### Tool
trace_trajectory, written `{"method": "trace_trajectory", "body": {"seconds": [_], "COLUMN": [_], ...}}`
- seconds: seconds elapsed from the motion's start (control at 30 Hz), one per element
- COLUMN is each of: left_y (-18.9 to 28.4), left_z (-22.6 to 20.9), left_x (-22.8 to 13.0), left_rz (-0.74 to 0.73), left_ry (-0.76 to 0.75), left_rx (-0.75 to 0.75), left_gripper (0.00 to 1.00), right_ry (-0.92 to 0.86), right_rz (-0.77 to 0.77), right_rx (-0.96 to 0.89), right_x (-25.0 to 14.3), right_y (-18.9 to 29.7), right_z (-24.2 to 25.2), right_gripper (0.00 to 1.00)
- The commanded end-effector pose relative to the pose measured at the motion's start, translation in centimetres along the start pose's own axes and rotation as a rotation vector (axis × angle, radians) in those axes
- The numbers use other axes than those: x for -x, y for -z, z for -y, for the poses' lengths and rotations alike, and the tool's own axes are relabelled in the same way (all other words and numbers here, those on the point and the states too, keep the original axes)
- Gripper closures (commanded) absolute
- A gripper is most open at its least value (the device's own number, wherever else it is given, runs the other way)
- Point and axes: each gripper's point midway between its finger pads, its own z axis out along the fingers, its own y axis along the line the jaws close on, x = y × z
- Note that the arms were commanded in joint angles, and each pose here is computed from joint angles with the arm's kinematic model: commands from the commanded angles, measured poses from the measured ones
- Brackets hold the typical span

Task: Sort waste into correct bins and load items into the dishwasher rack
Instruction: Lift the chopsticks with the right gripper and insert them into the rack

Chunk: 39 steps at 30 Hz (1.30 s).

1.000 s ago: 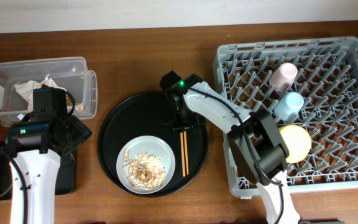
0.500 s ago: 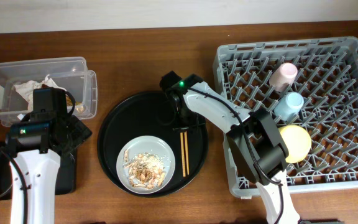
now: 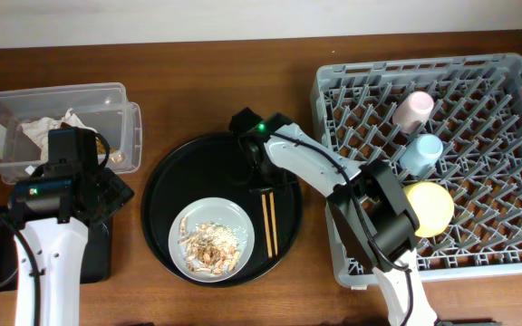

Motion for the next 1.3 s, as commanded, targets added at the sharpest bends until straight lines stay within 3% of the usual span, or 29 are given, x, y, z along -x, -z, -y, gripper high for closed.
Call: {"method": "trace_trajectory", "body": {"seconds": [0.0, 0.1, 0.27, 0.37, 0.5, 0.6, 0.73, 0.87, 0.97, 1.0, 1.27], "left_y": [0.1, 0.1, 0.1, 0.1, 0.1, 0.1, 0.1, 0.1, 0.1, 0.1, 0.1], "left_z": [-0.1, -0.1, -0.1, -0.1, -0.1, -0.1, -0.1, -0.1, -0.1, -0.1, -0.1], "left_x": [0.1, 0.1, 0.1, 0.1, 0.1, 0.1, 0.1, 0.1, 0.1, 0.1, 0.1], "left_rz": [0.004, 0.004, 0.004, 0.005, 0.005, 0.005, 0.005, 0.004, 0.004, 0.005, 0.004], "left_ry": [0.020, 0.020, 0.020, 0.020, 0.020, 0.020, 0.020, 0.020, 0.020, 0.020, 0.020], "left_rx": [-0.003, -0.003, -0.003, -0.003, -0.003, -0.003, -0.003, -0.003, -0.003, -0.003, -0.003], "left_gripper": [0.01, 0.01, 0.01, 0.01, 0.01, 0.01, 0.01, 0.01, 0.01, 0.01, 0.01], "right_ry": [0.012, -0.018, -0.083, -0.045, -0.088, -0.076, 0.046, 0.057, 0.044, 0.024, -0.139], "right_rz": [-0.036, -0.022, 0.063, 0.171, 0.228, 0.195, 0.145, 0.095, 0.066, 0.051, 0.066], "right_rx": [0.015, 0.022, 0.059, 0.080, 0.002, 0.051, 0.214, 0.243, 0.246, 0.246, 0.277], "right_x": [-0.9, 0.3, 3.5, 5.5, 5.7, 5.0, 4.1, 3.8, 3.8, 3.7, 3.6], "right_y": [-0.8, 1.1, 8.4, 16.3, 21.0, 21.1, 19.8, 17.5, 15.6, 14.9, 16.8], "right_z": [-0.5, 0.3, 3.5, 8.0, 15.5, 18.9, 18.8, 18.6, 18.4, 18.3, 17.6], "right_gripper": [0.96, 0.96, 0.96, 0.96, 0.96, 0.96, 0.96, 0.95, 0.88, 0.82, 0.74]}}
